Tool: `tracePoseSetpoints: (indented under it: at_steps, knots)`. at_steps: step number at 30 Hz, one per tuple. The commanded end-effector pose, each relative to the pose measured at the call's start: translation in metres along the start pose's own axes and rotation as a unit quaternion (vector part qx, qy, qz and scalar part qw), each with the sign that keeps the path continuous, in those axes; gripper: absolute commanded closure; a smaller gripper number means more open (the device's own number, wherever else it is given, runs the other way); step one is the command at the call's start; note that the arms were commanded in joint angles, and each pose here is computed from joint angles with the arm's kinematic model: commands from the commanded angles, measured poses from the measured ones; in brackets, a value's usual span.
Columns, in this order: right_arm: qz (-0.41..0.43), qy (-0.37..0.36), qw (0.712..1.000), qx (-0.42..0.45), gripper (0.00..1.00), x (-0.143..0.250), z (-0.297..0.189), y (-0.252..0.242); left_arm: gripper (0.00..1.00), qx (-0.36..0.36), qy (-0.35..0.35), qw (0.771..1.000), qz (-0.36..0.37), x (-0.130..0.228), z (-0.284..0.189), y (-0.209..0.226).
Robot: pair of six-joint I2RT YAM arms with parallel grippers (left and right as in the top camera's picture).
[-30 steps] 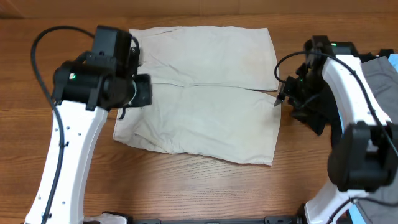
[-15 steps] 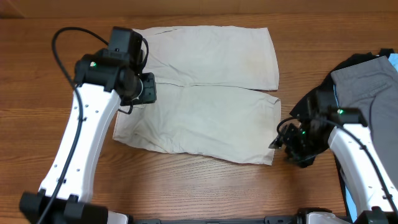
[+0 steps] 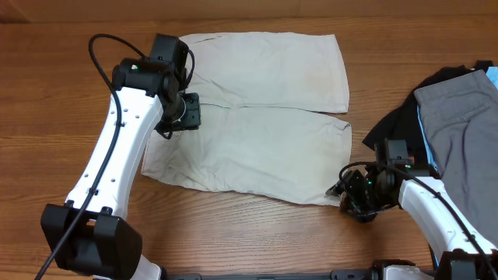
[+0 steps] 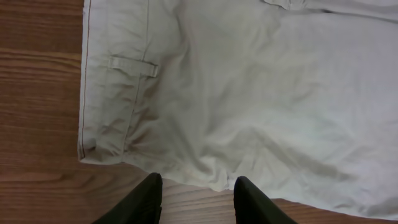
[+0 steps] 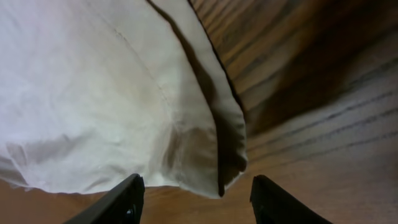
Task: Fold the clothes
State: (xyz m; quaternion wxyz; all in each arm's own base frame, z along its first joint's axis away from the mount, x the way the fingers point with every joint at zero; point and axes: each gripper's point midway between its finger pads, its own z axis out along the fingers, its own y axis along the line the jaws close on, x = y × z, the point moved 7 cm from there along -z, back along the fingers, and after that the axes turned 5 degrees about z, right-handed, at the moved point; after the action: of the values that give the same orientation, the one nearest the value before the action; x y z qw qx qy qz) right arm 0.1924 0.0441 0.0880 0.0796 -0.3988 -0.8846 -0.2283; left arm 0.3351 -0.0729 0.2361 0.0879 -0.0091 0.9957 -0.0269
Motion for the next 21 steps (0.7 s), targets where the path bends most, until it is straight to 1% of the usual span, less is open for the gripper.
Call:
tracePoseSetpoints:
  at_steps: [1,4,5,9,10,12,13,21]
  knots:
    - [0.023,0.000,1.000,-0.005,0.41,0.0026,0.0074,-0.0068,0.59,0.002,0.003,1.000,-0.009,-0.0004,0.0025,-0.0015]
    - [0.016,-0.007,1.000,-0.016,0.48,-0.0003,0.0076,-0.0031,0.59,0.002,0.003,1.000,-0.009,-0.0004,0.0025,-0.0015]
    - [0.014,-0.010,1.000,-0.019,0.53,-0.0011,0.0075,-0.0022,0.59,0.002,0.003,1.000,-0.009,-0.0004,0.0025,-0.0015]
    - [0.013,-0.011,1.000,-0.020,0.59,-0.0016,0.0075,-0.0017,0.59,0.002,0.003,1.000,-0.009,-0.0005,0.0025,-0.0015]
    - [0.013,-0.010,1.000,-0.020,0.58,-0.0015,0.0075,-0.0017,0.59,0.002,0.003,1.000,-0.009,-0.0006,0.0025,-0.0016]
    - [0.013,-0.008,1.000,-0.023,0.44,-0.0010,0.0075,-0.0012,0.59,0.002,0.003,1.000,-0.009,-0.0006,0.0025,-0.0016]
    - [0.013,-0.007,1.000,-0.023,0.41,-0.0008,0.0075,-0.0011,0.59,0.002,0.002,1.000,-0.009,-0.0006,0.0025,-0.0015]
    - [0.012,-0.006,1.000,-0.026,0.41,-0.0007,0.0078,-0.0008,0.58,0.002,0.002,1.000,-0.009,-0.0008,0.0025,-0.0016]
